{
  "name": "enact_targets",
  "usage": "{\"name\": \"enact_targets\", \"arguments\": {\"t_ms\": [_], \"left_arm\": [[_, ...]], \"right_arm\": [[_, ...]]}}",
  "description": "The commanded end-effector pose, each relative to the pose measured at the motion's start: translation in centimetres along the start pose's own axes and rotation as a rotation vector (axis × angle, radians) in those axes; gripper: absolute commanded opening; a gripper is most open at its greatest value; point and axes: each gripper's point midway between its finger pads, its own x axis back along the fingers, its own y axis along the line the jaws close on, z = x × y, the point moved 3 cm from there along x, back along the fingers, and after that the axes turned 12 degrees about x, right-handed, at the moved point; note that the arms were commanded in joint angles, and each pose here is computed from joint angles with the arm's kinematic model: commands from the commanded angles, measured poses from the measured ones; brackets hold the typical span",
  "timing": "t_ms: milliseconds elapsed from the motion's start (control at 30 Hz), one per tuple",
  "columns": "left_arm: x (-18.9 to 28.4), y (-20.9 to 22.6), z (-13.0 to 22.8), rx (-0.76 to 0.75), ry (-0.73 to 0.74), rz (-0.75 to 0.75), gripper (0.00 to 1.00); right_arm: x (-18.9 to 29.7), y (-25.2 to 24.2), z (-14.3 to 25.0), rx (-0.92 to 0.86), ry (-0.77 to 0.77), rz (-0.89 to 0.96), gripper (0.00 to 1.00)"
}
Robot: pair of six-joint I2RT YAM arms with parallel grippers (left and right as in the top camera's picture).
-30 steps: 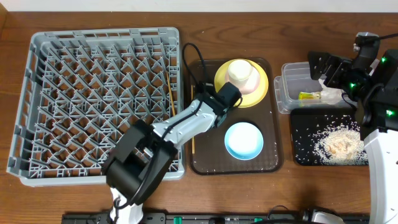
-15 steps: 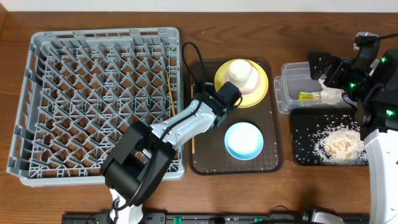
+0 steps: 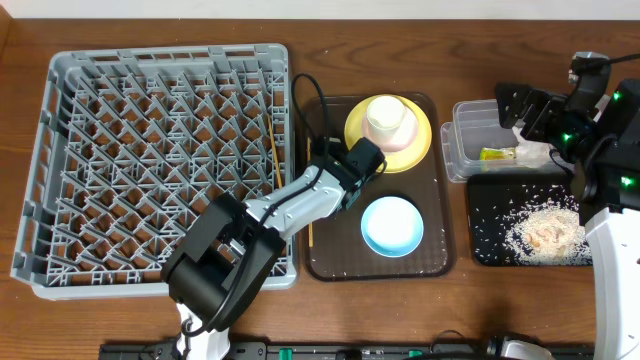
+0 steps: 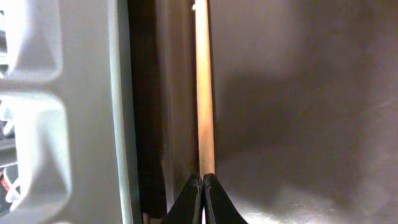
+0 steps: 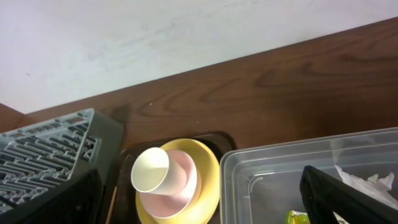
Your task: Sort waste into correct bins and load items into the dishwasher rack
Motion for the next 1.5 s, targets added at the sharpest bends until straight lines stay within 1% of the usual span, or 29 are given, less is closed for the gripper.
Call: {"name": "enact_targets", "arguments": {"t_ms": [0,367,500,667,900,1267,1467], "left_arm": [[0.2,0.5,-0.3,0.001,-0.019,-0.011,0.06],[0.2,0.3,-0.1,0.006,-0.007,0.004,0.06],[0.2,0.8,-0.7,-0.004,-0.043,-0.030,0.06],[0.2,0.8,-0.6,-0.007,-0.042,-0.034,0.06],[-0.4,1.2,0.3,-0.010,-0.026,-0.039,0.06],[-0.4,0.1,1.2,0.002,0.040,0.034,0.06],[0.3,-0.5,0.6,0.015,0.035,0.067,0.07]], "right_arm": [[0.1,0.0,0.0,0.013,0.000,-0.007,0.99],[0.1,0.0,0.0,0.013,0.000,-0.007,0.99],[0.1,0.0,0.0,0.013,0.000,-0.007,0.99],[0.1,0.0,0.0,0.013,0.000,-0.007,0.99],[0.1,0.0,0.0,0.013,0.000,-0.007,0.99],[0.1,0.0,0.0,0.013,0.000,-0.007,0.99],[0.1,0.0,0.0,0.013,0.000,-0.007,0.99]]}}
